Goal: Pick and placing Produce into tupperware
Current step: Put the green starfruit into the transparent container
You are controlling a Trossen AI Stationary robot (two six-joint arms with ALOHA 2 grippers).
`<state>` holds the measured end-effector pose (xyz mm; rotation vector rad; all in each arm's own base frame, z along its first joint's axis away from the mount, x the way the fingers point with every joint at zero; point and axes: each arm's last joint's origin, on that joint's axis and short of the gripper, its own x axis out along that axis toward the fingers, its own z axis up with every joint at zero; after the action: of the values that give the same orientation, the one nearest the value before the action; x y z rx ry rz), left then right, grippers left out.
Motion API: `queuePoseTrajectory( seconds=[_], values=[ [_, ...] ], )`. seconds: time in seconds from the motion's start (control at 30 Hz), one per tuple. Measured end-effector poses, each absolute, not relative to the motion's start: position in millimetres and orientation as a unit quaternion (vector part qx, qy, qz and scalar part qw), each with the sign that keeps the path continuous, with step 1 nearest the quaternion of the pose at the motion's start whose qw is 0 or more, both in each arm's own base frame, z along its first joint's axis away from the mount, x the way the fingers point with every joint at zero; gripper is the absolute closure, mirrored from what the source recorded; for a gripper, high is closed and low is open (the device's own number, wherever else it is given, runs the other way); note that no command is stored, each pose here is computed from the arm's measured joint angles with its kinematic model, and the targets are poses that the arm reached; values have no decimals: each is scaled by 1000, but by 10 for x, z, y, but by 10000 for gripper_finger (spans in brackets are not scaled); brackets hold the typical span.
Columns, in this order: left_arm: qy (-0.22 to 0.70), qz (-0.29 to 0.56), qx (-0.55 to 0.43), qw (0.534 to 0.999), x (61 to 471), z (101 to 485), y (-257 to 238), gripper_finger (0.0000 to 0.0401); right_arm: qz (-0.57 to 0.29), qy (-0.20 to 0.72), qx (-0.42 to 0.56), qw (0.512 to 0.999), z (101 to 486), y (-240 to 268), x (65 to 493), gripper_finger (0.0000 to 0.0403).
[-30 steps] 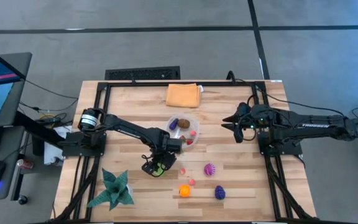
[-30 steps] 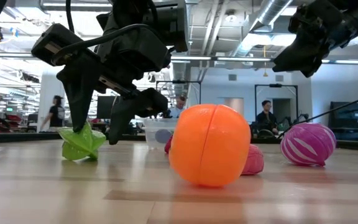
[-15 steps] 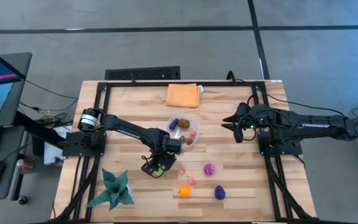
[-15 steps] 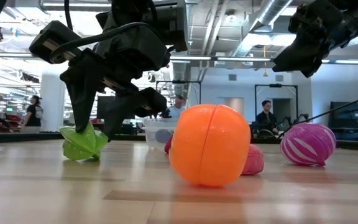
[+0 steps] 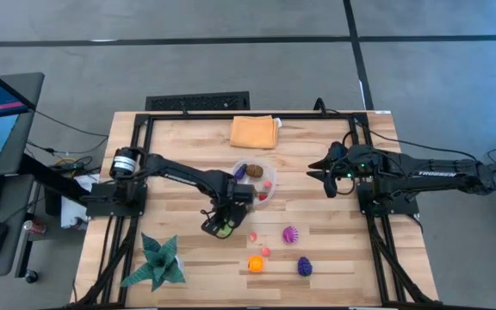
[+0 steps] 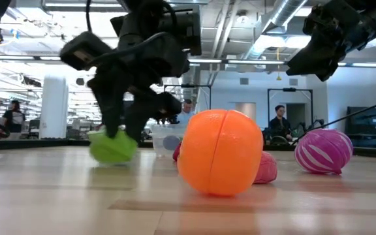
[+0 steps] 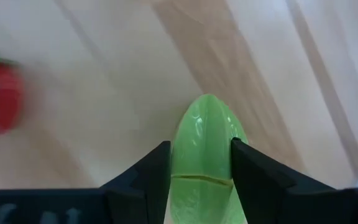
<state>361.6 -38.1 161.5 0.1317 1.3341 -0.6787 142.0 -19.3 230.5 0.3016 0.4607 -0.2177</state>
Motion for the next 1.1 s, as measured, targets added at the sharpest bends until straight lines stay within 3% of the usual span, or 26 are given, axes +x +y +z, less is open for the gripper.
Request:
queuePoseTrajectory(
  seconds=[0.7, 1.1],
  values=[
    [497, -229, 96, 831, 4086, 2577, 147, 263, -104, 228, 135, 958, 2305, -193, 1420, 243],
    [494, -139, 90, 853, 4050, 2640, 812, 262, -104, 228, 135, 958, 2305, -193, 1420, 243]
  ],
)
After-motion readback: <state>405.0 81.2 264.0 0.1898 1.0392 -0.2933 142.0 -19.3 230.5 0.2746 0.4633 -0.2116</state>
